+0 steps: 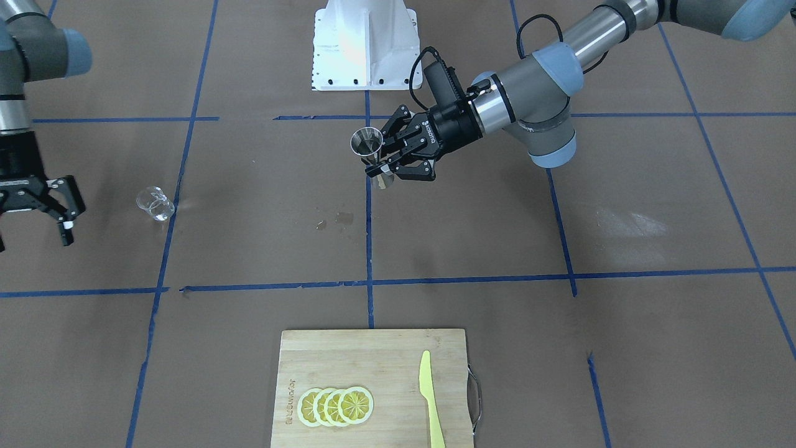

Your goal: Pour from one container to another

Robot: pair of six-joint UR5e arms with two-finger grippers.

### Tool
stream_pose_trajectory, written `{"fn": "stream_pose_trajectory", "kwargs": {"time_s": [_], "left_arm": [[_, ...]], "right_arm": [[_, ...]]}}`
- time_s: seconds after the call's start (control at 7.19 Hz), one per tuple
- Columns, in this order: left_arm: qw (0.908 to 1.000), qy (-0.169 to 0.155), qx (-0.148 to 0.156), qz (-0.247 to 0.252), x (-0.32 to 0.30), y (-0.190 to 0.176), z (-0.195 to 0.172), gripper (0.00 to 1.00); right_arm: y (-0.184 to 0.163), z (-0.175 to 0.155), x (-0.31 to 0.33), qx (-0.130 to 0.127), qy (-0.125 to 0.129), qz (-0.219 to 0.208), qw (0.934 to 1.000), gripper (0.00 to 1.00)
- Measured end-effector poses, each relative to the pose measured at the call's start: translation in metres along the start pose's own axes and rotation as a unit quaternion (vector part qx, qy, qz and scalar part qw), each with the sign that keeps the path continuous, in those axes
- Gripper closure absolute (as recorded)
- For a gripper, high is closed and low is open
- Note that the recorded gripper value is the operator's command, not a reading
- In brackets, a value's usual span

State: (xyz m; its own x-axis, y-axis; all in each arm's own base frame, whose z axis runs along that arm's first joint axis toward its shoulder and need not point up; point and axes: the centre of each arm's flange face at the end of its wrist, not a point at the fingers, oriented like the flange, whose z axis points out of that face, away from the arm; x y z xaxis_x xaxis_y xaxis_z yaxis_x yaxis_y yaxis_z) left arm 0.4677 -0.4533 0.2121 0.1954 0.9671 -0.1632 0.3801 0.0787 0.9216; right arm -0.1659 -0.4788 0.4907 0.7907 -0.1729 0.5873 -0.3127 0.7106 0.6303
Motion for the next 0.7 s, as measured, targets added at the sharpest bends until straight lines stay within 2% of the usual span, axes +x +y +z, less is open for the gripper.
{"fn": "stream_pose_trajectory", "kwargs": {"time_s": [0.14,0.28,0.42,0.56,0.7], "left_arm": [[1.0000,-0.002,0.001,0.001,-0.002,-0.001,-0.001,1.00],[1.0000,-0.003,0.002,0.002,-0.004,-0.002,-0.003,1.00],[1.0000,-0.005,0.002,0.003,-0.006,-0.003,-0.004,1.00],[1.0000,-0.008,0.002,0.004,-0.010,-0.004,-0.007,1.00],[0.9999,-0.011,0.002,0.005,-0.013,-0.004,-0.010,1.00]], "right_arm": [[-0.020,-0.013,0.055,-0.053,-0.012,-0.006,0.9985,0.00],[-0.030,-0.024,0.107,-0.106,-0.019,0.006,0.9941,0.00],[-0.036,-0.029,0.156,-0.167,-0.022,0.022,0.9854,0.00],[-0.046,-0.034,0.199,-0.226,-0.026,0.029,0.9733,0.00],[-0.048,-0.042,0.230,-0.274,-0.027,0.033,0.9608,0.00]]}}
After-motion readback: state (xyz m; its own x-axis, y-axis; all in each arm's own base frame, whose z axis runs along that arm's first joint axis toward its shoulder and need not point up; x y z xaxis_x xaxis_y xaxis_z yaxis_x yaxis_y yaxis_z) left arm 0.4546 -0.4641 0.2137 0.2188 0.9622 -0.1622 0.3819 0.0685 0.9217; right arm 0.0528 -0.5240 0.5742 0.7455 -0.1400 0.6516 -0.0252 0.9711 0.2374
